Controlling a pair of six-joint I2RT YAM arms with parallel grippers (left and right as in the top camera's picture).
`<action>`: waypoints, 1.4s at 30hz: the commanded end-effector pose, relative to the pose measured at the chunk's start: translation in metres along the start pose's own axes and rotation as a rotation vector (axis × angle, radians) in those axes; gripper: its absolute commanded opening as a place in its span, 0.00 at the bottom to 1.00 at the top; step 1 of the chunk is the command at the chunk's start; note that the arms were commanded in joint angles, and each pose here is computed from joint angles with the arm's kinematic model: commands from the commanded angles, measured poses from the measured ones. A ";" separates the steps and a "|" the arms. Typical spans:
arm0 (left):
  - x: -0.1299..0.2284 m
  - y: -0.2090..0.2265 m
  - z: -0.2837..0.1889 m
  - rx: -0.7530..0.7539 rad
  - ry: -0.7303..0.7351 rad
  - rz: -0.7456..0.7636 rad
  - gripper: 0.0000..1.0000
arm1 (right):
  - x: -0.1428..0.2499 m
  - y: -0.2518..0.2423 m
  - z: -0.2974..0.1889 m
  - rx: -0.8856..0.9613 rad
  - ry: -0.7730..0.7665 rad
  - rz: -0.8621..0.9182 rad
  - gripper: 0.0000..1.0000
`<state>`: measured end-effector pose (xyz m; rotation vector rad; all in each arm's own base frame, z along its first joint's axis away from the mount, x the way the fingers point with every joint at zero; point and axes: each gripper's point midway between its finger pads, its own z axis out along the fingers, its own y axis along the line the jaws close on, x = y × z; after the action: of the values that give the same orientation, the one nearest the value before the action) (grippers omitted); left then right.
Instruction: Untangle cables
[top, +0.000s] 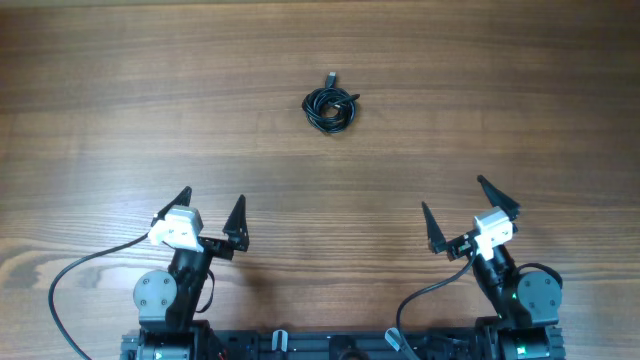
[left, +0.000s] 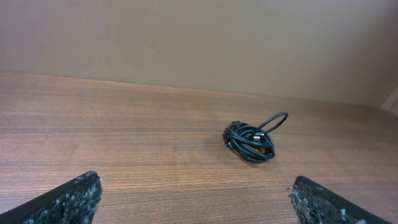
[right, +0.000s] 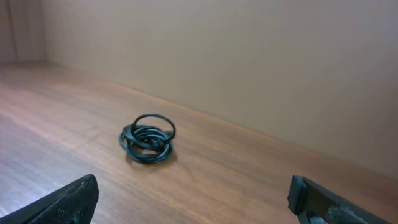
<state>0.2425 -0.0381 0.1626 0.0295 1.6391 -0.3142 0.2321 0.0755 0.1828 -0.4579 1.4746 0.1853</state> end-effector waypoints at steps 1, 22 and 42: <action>0.001 0.004 0.000 -0.021 -0.004 0.023 1.00 | -0.004 0.005 -0.001 -0.035 -0.010 0.069 1.00; -0.049 -0.005 -0.004 -0.015 -0.050 0.029 1.00 | -0.060 -0.007 0.035 -0.118 0.095 0.011 1.00; -0.177 -0.042 0.158 0.141 0.517 -0.407 1.00 | -0.144 -0.007 0.108 -0.461 0.520 0.304 1.00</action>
<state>0.3814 -0.0754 0.3250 -0.1216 2.0760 -0.7033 0.3176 0.1329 0.3140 -0.6630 2.0302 0.6790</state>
